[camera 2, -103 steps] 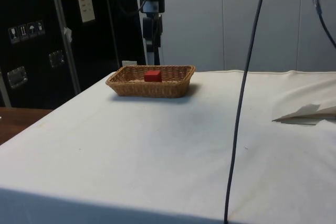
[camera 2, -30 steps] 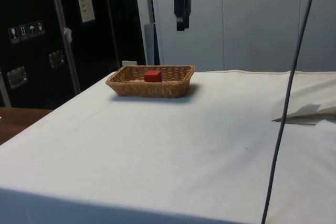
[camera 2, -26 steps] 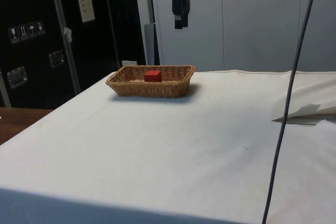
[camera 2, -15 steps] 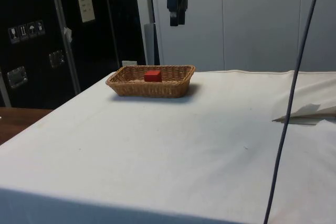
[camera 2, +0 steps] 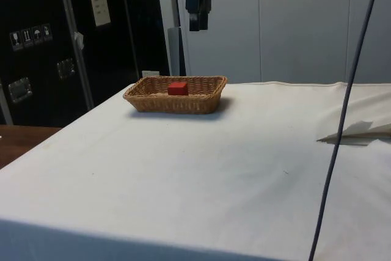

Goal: Pick up the cube and place it into the basket.

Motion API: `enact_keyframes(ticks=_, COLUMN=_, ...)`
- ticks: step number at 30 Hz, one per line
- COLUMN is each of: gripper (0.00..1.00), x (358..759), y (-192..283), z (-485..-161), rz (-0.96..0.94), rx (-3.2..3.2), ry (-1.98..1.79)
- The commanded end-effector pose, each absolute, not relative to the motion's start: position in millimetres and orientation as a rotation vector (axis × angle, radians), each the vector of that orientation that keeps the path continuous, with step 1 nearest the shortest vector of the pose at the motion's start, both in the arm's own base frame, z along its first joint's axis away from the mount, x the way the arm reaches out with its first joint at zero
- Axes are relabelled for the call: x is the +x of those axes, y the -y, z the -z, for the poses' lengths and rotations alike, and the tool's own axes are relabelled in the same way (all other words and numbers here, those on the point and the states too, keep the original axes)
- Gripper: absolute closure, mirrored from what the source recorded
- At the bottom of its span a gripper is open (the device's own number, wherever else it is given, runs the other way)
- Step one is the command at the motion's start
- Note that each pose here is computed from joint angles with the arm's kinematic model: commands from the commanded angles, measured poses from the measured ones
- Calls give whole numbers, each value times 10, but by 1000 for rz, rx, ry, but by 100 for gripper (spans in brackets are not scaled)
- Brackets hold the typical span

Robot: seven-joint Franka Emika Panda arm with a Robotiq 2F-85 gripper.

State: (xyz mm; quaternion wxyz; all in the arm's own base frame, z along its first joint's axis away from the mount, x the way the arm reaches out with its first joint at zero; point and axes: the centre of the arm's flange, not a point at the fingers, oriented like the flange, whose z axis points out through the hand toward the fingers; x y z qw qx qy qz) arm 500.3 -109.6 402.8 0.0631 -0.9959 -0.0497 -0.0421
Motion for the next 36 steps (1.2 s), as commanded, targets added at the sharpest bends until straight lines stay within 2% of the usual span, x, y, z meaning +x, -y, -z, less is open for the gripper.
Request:
enact_keyframes(ticks=1, gripper=0, x=4999, y=1052, z=-4034, rz=131, rx=-3014, ry=150)
enact_keyframes(ticks=36, gripper=0, x=5085, y=264, z=-4015, rz=101, rx=-3012, ry=289)
